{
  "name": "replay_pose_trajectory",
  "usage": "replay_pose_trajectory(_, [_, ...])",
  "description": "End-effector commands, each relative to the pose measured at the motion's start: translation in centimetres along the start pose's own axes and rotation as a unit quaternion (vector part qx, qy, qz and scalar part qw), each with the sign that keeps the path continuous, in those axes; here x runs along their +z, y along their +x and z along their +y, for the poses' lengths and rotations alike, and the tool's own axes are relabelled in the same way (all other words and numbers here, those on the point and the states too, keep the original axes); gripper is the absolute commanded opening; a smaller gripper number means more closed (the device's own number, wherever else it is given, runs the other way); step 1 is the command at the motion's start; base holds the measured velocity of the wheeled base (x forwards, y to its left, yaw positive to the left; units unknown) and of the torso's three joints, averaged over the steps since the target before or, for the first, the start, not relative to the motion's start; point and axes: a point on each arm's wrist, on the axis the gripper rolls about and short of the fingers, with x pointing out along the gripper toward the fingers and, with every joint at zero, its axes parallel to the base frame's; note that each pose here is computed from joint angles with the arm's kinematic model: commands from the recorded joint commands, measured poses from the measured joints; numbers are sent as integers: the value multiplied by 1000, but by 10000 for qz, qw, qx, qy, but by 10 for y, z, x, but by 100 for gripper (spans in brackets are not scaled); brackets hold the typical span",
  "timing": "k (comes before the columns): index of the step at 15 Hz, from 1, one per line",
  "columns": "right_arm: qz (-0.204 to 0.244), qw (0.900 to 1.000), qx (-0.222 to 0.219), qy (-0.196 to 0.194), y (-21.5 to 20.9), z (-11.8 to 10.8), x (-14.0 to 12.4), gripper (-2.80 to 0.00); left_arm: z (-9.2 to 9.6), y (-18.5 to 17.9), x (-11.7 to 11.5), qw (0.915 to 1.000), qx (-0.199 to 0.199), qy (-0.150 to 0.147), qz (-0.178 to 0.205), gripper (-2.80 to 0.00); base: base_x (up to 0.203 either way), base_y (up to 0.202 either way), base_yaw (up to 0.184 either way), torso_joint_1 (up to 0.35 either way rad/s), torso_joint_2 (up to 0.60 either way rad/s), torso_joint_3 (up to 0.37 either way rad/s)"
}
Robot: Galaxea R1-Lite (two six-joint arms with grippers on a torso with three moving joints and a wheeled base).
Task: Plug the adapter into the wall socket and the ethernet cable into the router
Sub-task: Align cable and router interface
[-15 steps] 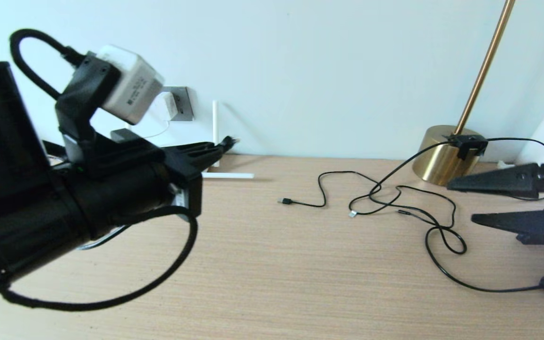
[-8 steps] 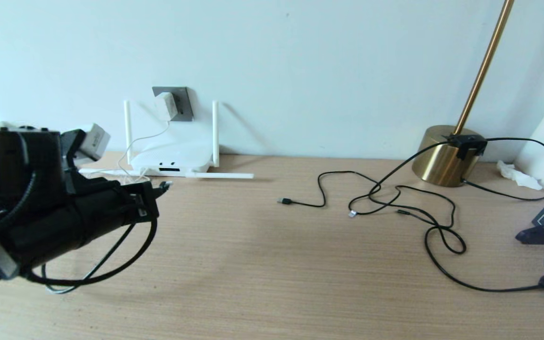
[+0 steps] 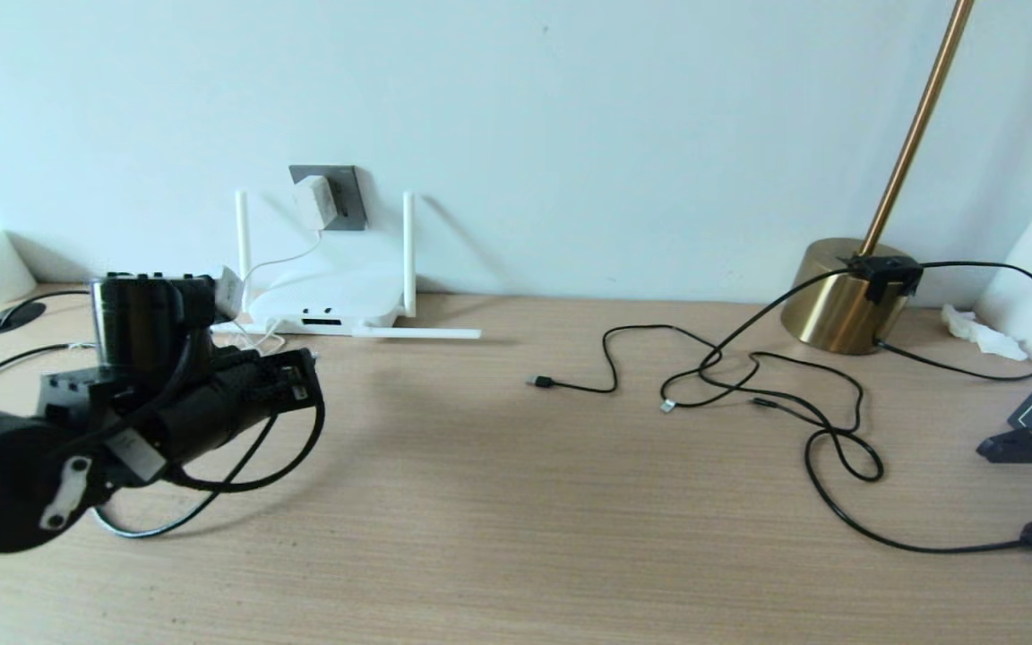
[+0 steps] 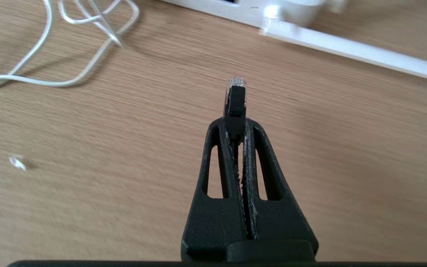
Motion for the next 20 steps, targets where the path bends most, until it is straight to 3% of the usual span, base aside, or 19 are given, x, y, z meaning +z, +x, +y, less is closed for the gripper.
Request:
replay_pose_trajectory(1, [149, 9998, 123, 22, 7, 9, -33, 0, 6, 15, -4, 9999, 147, -18, 18, -280, 0, 0, 0, 0, 0, 0])
replay_pose_trajectory(3, [99, 9989, 445, 87, 17, 16, -57, 0, 10, 19, 2, 9999, 109, -23, -66, -280, 0, 0, 0, 0, 0, 0])
replay_pose_trajectory(5, [-131, 9975, 664, 180, 17, 17, -54, 0, 11, 25, 0, 9999, 85, 87, -38, -280, 0, 0, 0, 0, 0, 0])
replay_pose_trajectory(7, [-666, 9961, 509, 261, 16, 14, -41, 0, 9, 34, 1, 9998, 55, 105, -174, -280, 0, 0, 0, 0, 0, 0])
replay_pose_trajectory(8, [-685, 9963, 445, 253, 16, 14, -42, 0, 8, 38, 3, 9996, 42, 124, -266, -280, 0, 0, 0, 0, 0, 0])
replay_pose_trajectory(11, [-328, 9990, 222, 185, 17, 14, -49, 0, 8, 44, 1, 9994, 53, 137, -306, -280, 0, 0, 0, 0, 0, 0])
replay_pose_trajectory(13, [-6, 9974, 657, 310, 17, 17, -56, 0, 7, 49, 0, 9993, 50, 150, -349, -280, 0, 0, 0, 0, 0, 0])
replay_pose_trajectory(15, [45, 9972, 683, 313, 17, 17, -57, 0, 6, 50, 2, 9987, 4, 209, -470, -280, 0, 0, 0, 0, 0, 0])
replay_pose_trajectory(18, [70, 9964, 665, 522, 17, 17, -58, 0, 5, 47, 1, 9981, -436, 178, -396, -280, 0, 0, 0, 0, 0, 0])
replay_pose_trajectory(20, [68, 9961, 657, 587, 17, 17, -57, 0, 5, 46, 0, 9980, -495, 144, -367, -280, 0, 0, 0, 0, 0, 0])
